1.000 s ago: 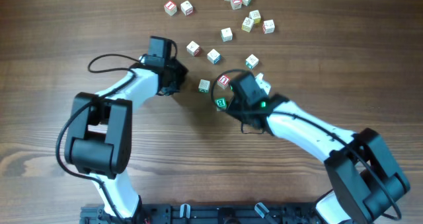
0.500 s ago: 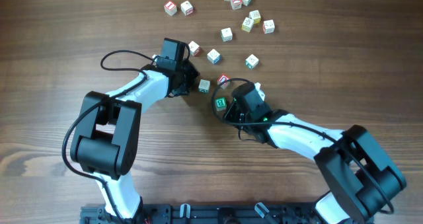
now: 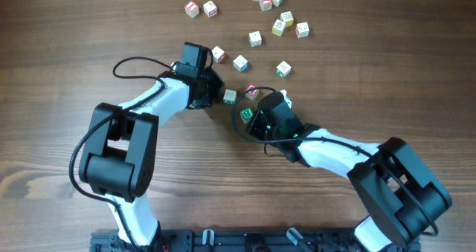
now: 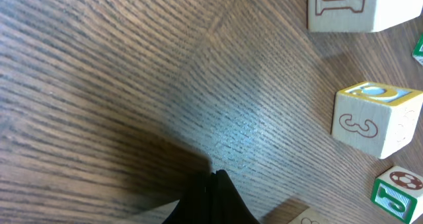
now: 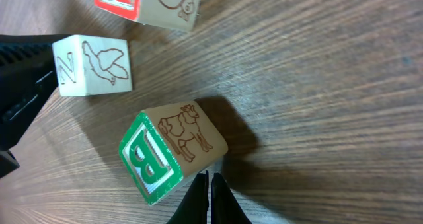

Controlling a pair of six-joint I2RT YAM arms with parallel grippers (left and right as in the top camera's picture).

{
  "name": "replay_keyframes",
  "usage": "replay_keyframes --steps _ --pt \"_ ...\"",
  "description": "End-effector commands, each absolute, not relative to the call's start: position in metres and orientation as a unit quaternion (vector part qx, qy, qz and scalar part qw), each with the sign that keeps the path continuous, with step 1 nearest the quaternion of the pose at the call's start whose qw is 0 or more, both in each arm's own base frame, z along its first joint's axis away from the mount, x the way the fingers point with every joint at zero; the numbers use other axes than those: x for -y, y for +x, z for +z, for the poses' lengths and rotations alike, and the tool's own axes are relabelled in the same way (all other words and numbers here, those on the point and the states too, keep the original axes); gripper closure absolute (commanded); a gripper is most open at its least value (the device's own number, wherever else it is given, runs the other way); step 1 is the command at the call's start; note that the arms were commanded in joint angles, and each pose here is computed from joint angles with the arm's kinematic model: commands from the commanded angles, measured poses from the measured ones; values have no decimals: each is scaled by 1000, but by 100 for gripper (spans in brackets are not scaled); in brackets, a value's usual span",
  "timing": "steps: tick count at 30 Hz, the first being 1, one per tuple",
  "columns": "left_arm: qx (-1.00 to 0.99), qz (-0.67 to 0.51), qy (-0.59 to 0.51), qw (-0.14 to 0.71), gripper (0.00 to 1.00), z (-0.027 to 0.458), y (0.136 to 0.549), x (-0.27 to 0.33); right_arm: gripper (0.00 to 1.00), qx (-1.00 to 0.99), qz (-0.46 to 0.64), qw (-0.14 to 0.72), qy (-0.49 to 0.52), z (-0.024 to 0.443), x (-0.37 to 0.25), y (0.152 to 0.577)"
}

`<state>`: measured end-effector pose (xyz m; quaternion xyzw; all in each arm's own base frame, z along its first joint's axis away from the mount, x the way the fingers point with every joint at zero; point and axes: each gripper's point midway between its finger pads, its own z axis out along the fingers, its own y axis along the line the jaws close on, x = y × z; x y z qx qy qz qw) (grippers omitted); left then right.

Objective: Form a circle
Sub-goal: 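Set the B block down beside the U block, right gripper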

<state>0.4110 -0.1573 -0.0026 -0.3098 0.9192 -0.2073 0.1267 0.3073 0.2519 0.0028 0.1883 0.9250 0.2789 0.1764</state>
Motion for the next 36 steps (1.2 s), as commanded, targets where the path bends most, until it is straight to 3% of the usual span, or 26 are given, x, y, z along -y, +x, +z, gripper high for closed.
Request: replay_keyframes --steps 1,19,27,36 --pt "-933 -168 -310 69 96 -40 378 152 95 -928 274 186 172 -1 -252 307" --pt "-937 -170 -299 66 96 -40 374 161 95 -928 266 177 191 -2 -247 304" --pt "-937 -170 -299 69 96 -40 375 161 95 -918 211 241 235 11 -218 319" --pt "-937 -170 -299 69 96 -40 375 161 95 -916 225 270 191 15 -228 331"
